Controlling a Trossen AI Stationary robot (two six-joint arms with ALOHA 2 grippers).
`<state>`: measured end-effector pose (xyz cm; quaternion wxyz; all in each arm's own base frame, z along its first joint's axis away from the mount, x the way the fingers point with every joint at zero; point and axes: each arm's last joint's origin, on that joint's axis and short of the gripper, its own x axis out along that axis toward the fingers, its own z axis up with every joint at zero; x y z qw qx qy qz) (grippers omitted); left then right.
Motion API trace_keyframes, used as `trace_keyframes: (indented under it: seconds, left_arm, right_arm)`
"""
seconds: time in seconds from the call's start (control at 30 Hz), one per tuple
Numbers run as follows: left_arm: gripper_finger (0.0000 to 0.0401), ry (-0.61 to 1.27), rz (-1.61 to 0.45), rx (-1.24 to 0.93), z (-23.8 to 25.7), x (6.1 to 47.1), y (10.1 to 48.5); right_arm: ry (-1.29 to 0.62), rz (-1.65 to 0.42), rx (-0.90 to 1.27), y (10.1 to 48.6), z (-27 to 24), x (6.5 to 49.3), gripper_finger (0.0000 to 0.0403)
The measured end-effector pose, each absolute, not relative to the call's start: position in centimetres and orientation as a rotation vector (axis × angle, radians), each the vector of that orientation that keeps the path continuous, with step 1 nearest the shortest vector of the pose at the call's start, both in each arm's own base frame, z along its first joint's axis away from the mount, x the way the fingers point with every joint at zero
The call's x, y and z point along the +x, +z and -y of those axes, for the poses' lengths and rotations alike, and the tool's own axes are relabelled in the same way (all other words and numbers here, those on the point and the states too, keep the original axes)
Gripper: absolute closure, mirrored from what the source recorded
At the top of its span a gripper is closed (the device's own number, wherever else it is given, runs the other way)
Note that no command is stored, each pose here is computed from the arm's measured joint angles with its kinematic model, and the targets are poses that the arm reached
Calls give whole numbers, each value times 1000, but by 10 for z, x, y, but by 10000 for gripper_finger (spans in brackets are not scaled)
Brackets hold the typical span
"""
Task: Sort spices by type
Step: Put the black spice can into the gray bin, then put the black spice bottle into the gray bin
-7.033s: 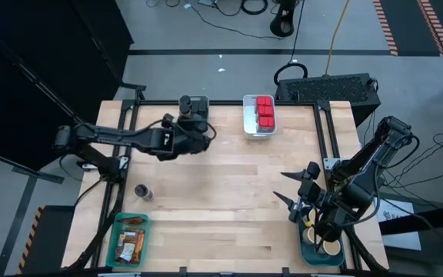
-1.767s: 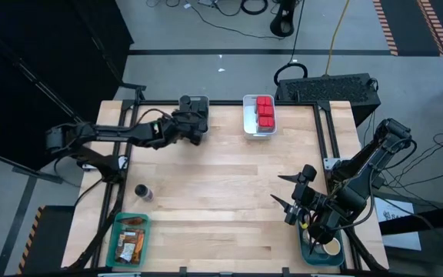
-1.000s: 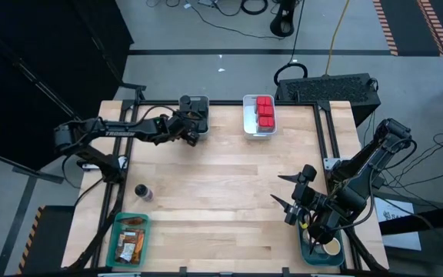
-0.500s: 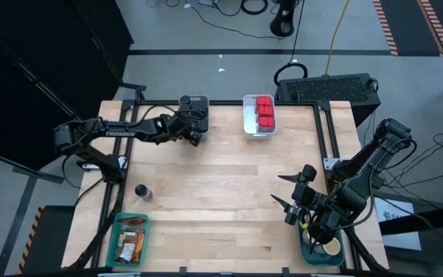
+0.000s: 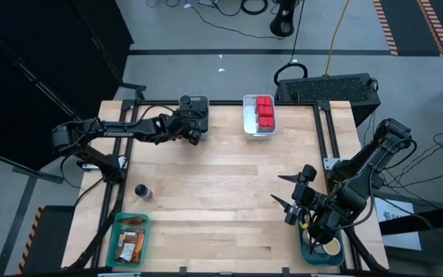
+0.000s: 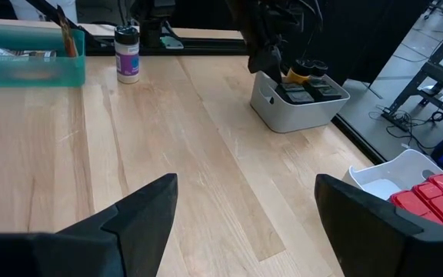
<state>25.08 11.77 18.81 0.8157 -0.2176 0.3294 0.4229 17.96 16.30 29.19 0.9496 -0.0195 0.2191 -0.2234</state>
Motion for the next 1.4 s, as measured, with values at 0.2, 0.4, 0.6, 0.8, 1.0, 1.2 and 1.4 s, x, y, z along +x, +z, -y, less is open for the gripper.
trace_keyframes:
  seconds: [0.2,0.4,0.6,0.8,1.0,1.2,1.4]
  left_arm:
    - [400,895,-667,-471,-115,249,196]
    - [400,830,-622,-464,-96,251,214]
    - [400,702,-603,-450,-57,256,236]
    - [400,550,-625,-479,-4,254,241]
    - [400,426,-629,-534,44,254,247]
    - [400,354,-577,-464,80,259,275]
    - [400,395,-629,-397,92,253,292]
  right_arm:
    - [-455,-446,-40,292,-163,180,112]
    - [-455,-448,-45,292,-163,179,112]
    - [-457,-451,-49,292,-162,179,112]
    - [-458,-449,-43,292,-162,179,112]
    - [-459,-448,-39,291,-162,179,112]
    - [-458,-445,-34,292,-163,179,112]
    - [-456,-439,-23,292,-163,180,112]
